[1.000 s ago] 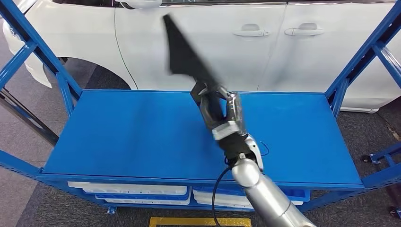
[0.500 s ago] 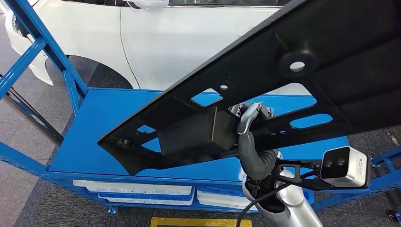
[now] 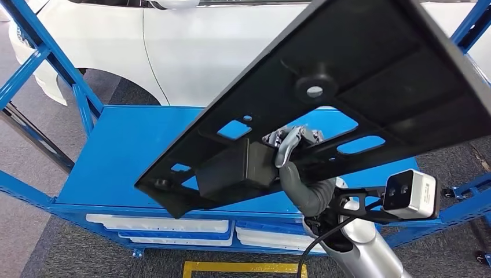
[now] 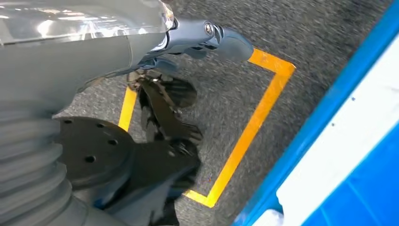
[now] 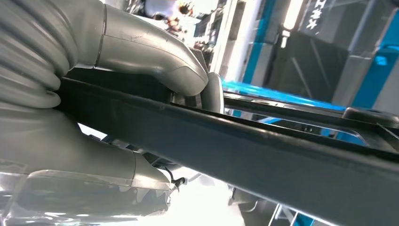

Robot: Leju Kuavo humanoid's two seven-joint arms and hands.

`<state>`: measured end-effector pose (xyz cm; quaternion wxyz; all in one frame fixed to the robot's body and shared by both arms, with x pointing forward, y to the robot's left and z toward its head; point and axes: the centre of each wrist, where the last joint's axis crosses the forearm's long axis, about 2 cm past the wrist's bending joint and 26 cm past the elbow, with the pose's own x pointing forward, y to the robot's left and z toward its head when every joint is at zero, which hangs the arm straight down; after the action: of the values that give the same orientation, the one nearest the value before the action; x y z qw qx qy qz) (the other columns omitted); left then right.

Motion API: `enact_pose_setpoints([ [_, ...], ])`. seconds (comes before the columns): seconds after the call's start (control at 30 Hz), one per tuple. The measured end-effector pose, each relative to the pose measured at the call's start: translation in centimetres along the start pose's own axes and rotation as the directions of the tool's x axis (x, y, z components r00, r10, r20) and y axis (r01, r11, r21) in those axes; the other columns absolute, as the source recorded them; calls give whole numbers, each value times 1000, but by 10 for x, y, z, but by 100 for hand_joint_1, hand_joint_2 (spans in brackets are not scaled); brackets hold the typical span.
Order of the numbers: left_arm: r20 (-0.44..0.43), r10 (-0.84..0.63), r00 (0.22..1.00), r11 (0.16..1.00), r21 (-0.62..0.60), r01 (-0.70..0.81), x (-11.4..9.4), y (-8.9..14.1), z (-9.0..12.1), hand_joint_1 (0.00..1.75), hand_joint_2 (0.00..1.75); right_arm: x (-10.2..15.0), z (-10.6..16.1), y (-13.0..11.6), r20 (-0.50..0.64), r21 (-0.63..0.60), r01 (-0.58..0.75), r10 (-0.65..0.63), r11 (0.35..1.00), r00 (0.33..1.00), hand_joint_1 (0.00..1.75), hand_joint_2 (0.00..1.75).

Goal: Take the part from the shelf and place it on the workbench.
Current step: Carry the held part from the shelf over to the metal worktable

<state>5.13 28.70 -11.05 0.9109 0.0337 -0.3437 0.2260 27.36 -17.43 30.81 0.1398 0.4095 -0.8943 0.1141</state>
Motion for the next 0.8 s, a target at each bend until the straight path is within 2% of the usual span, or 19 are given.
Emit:
enact_pose_setpoints([
  [0.17,-40,15,999,1000,17,-15,0,0,0,0,175,3,-6,-16,-19,69,-23,24,997,1000,175,175],
  [0.37,-75,9,997,999,36,-6,0,2,0,0,175,5,1,-32,-80,119,-50,59,992,995,175,175],
  [0.6,-87,7,996,999,40,-4,-1,3,0,0,175,7,2,-47,-109,145,-84,101,986,989,175,175],
  [0.8,-81,2,997,999,36,1,-2,6,1,0,175,14,1,-64,-139,111,-69,84,991,987,175,175],
])
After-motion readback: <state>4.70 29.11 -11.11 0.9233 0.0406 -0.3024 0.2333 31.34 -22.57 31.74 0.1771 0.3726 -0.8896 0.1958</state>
